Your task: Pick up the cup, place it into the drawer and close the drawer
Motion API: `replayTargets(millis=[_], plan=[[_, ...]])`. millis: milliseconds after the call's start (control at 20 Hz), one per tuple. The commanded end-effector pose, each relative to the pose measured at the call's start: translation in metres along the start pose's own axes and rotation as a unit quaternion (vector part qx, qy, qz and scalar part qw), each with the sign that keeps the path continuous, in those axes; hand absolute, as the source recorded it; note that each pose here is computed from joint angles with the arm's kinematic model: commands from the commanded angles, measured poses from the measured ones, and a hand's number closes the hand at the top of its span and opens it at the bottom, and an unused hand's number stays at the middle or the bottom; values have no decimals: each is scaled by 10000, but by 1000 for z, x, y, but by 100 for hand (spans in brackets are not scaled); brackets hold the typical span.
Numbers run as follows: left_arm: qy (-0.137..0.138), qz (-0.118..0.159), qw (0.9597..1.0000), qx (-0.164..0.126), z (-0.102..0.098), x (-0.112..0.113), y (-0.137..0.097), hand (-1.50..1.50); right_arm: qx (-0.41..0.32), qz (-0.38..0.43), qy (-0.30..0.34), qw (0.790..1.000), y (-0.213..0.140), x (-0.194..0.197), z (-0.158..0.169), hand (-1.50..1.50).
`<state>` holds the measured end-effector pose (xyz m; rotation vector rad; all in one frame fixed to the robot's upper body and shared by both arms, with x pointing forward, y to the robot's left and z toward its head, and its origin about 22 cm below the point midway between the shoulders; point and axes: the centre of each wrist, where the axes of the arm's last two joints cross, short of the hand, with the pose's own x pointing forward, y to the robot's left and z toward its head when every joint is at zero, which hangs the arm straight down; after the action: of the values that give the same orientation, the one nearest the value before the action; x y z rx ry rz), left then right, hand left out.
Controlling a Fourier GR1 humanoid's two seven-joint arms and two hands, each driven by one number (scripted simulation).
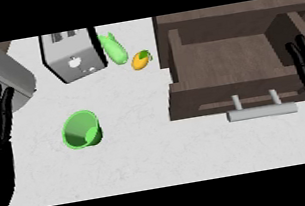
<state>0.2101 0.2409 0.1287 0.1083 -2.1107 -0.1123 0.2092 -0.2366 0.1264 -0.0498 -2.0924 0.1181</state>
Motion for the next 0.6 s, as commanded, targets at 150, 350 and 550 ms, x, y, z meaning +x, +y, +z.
replayTargets(millis=[150, 350, 550], plan=[[-251, 912, 9870, -1298, -17, -12, 26, -150, 97, 5, -135, 9999, 6, -1, -10, -150], [1038, 1972, 9656, -1338, 5, -50, 29, -150, 839, -179, 574, 9947, 5, -8, 11, -150], [1139, 2209, 9560, -1556, -10, -52, 47, -150, 729, -215, 608, 9952, -8, -22, -18, -150]])
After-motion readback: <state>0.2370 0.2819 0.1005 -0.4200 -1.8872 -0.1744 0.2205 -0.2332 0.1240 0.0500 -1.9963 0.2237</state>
